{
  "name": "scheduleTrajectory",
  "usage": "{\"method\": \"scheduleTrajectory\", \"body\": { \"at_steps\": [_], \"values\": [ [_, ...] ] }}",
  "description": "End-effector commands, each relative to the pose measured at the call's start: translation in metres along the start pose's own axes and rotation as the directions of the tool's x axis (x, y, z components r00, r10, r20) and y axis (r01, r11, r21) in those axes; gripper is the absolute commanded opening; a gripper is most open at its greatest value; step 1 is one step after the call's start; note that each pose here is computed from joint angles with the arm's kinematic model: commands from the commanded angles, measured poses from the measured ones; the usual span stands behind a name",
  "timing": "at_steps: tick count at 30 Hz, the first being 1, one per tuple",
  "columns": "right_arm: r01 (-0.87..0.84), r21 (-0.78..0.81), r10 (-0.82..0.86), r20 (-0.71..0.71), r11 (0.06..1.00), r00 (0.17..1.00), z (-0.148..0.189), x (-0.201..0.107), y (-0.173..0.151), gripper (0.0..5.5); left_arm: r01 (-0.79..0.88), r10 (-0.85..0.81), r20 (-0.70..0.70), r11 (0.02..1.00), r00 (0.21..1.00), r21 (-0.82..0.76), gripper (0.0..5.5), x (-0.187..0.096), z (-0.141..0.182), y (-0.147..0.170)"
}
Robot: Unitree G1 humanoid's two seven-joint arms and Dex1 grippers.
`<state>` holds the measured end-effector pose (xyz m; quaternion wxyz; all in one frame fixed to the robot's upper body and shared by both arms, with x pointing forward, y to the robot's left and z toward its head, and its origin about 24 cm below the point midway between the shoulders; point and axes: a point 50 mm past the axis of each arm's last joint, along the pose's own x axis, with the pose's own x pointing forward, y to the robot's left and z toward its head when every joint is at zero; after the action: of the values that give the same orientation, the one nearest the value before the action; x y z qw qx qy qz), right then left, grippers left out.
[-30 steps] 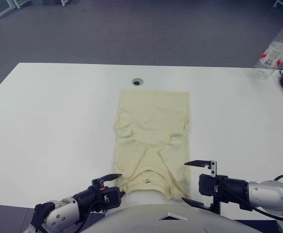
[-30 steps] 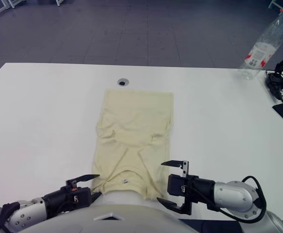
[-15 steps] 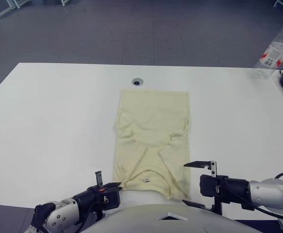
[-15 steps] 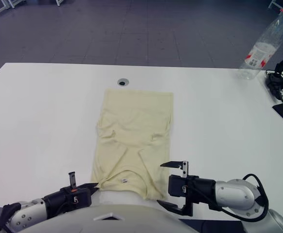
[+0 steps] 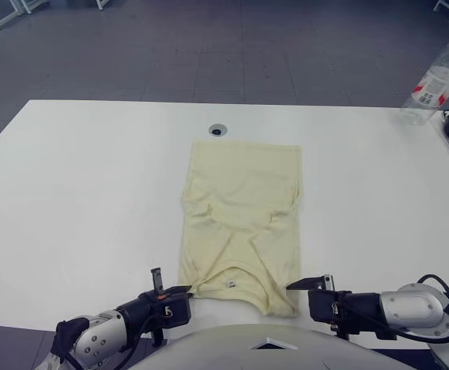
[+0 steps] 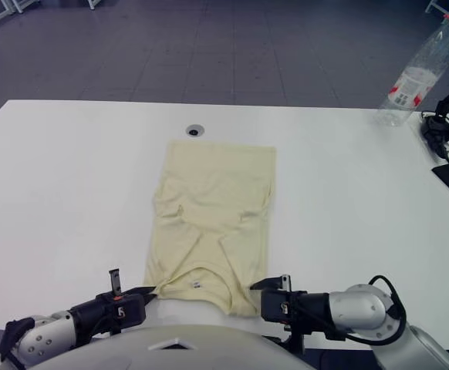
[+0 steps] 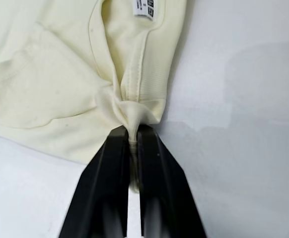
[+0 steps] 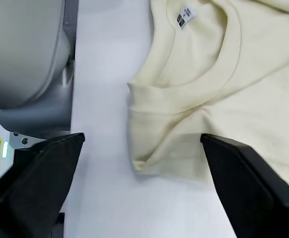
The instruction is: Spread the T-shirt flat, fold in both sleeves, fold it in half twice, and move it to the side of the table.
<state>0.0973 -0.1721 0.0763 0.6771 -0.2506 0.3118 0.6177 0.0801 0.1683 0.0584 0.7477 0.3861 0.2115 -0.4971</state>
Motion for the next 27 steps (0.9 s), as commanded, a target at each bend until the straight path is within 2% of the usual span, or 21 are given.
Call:
{"method": "scheduleTrajectory", "body": {
  "at_steps": [1, 10, 23, 27],
  "values": [
    [0.001, 0.001, -0.001, -0.038, 1.000, 0.999, -0.003, 0.005, -0.002, 3.64, 0.048, -0.049, -0.040, 0.999, 0.998, -0.025, 0.06, 0.000, -0.006, -0.006],
    [0.006, 0.065, -0.001, -0.086, 0.998, 0.996, -0.010, 0.007, -0.007, 2.24, 0.049, -0.050, -0.036, 0.998, 0.998, -0.033, 0.06, -0.001, -0.002, -0.008],
    [-0.002, 0.035, 0.007, -0.146, 0.999, 0.989, -0.013, 0.008, -0.009, 0.20, 0.044, -0.045, -0.036, 0.998, 0.998, -0.035, 0.06, -0.002, 0.001, -0.008],
    [0.004, 0.023, -0.001, -0.144, 1.000, 0.990, -0.012, 0.008, -0.010, 0.00, 0.044, -0.045, -0.035, 0.998, 0.998, -0.036, 0.06, -0.002, 0.002, -0.008]
  ]
}}
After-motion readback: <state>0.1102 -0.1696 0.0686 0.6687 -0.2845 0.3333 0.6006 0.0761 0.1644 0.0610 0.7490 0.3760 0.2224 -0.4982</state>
